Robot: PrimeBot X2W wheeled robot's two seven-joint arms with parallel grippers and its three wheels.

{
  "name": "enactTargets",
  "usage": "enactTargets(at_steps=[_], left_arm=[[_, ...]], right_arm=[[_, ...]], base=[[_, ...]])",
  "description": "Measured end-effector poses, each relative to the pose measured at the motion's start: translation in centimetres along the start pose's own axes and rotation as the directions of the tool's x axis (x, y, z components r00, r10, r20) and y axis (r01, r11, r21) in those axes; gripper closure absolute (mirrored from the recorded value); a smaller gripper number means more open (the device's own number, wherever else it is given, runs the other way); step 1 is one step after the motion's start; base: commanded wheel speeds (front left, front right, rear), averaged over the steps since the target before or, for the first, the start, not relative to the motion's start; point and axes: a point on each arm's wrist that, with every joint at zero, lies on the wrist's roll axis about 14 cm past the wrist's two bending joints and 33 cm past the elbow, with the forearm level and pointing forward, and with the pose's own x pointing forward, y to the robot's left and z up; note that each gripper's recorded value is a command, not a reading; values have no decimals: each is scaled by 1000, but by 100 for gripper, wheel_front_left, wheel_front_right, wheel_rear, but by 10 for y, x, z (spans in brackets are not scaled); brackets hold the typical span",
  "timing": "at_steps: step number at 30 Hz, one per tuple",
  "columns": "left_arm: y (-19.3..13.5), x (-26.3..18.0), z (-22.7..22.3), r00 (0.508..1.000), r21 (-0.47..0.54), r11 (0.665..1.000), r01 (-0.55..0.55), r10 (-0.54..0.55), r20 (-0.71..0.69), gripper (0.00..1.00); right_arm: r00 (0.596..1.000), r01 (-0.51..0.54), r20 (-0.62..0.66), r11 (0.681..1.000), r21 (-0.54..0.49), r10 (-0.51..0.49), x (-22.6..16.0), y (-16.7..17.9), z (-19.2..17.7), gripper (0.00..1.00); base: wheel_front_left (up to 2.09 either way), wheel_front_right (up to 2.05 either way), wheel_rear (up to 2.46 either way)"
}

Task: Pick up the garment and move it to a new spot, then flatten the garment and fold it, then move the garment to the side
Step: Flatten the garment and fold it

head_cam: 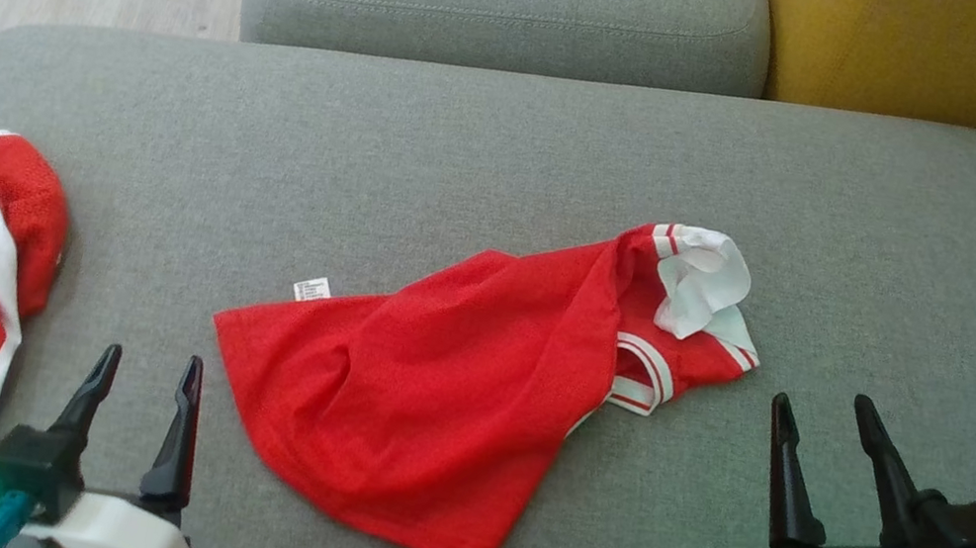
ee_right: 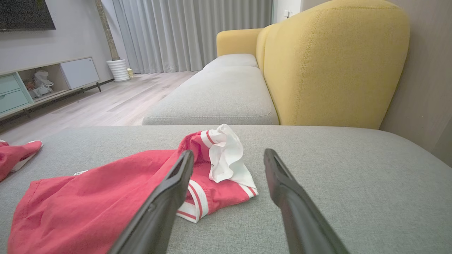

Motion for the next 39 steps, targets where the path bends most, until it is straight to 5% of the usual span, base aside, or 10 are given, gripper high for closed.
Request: enactTargets(at_steps=[8, 22, 23, 24, 25, 35, 39], left_arm=[[-22, -4, -28, 988, -5, 996, 93, -93, -127, 0], [-70, -18, -118, 840, -212, 963, 169, -253, -481, 0], [-71, -16, -118, 838, -220, 960, 175, -262, -479, 21], [-73, -13, -117, 837, -238, 955, 177, -273, -474, 94], [-75, -10, -117, 836, -246, 952, 181, -281, -471, 100], [-84, 15, -75, 908, -284, 934, 218, -301, -292, 100], [-76, 25, -51, 936, -226, 948, 226, -276, -218, 100]], right_arm=[[1000, -4, -14, 1000, 3, 4, 3, 1, -4, 0], [996, 11, -90, 1000, 27, -9, 10, -5, -29, 0], [996, 12, -92, 1000, 27, -9, 11, -5, -29, 0], [996, 12, -92, 1000, 27, -10, 12, -5, -29, 0], [996, 12, -90, 1000, 27, -9, 14, -5, -29, 0], [995, 9, -99, 999, 37, -5, 19, -5, -32, 0], [996, 8, -94, 999, 36, -4, 21, -5, -31, 0]], base=[[0, 0, 0], [0, 0, 0], [0, 0, 0], [0, 0, 0], [0, 0, 0], [0, 0, 0], [0, 0, 0]])
